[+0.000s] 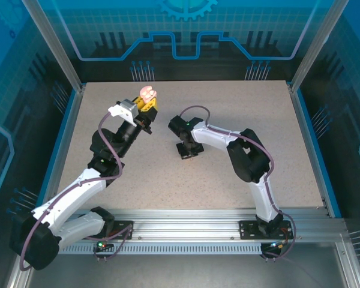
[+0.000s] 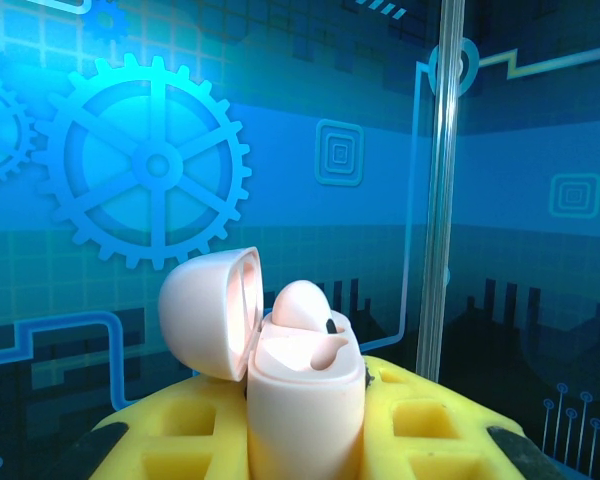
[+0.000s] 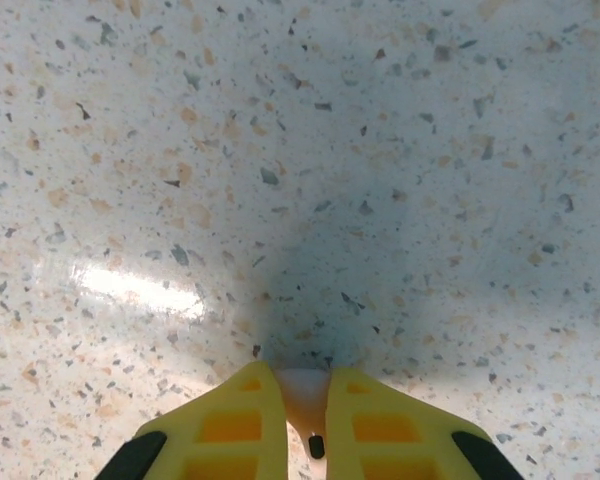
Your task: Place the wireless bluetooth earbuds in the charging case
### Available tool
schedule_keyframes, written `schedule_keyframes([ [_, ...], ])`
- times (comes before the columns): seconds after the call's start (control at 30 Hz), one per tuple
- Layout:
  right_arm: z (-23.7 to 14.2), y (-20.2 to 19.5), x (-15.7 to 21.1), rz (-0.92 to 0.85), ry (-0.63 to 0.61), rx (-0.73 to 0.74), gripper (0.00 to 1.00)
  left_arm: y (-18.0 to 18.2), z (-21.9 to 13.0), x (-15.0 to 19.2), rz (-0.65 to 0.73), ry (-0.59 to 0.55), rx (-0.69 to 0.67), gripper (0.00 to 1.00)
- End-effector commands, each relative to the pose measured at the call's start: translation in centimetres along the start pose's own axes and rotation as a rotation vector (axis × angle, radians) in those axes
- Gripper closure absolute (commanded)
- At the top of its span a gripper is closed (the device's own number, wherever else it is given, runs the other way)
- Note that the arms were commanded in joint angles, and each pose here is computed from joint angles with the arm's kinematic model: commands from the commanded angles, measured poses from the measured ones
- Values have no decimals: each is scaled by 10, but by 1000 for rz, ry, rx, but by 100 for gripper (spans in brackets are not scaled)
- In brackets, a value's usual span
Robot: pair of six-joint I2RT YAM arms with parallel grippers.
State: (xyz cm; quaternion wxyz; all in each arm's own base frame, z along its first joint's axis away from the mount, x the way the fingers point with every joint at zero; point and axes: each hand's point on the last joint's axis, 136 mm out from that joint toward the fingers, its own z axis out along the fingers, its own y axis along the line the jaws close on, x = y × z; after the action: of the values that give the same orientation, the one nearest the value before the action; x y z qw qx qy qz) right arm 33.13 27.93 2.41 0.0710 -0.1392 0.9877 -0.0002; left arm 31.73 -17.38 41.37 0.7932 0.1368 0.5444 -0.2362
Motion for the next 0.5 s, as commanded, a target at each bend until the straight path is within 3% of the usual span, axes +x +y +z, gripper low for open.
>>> schedule_keyframes([
  [0.0, -37, -8, -13, 44, -99, -25, 91, -4, -4, -12, -16, -37, 24, 100],
  [0.2, -96, -20, -26, 88, -245, -66, 92, -10, -5, -7, 2, -29, 59, 100],
  [0.47, -229, -49, -48, 153, -599, -117, 91, -33, -6, -2, 25, -30, 180, 100],
])
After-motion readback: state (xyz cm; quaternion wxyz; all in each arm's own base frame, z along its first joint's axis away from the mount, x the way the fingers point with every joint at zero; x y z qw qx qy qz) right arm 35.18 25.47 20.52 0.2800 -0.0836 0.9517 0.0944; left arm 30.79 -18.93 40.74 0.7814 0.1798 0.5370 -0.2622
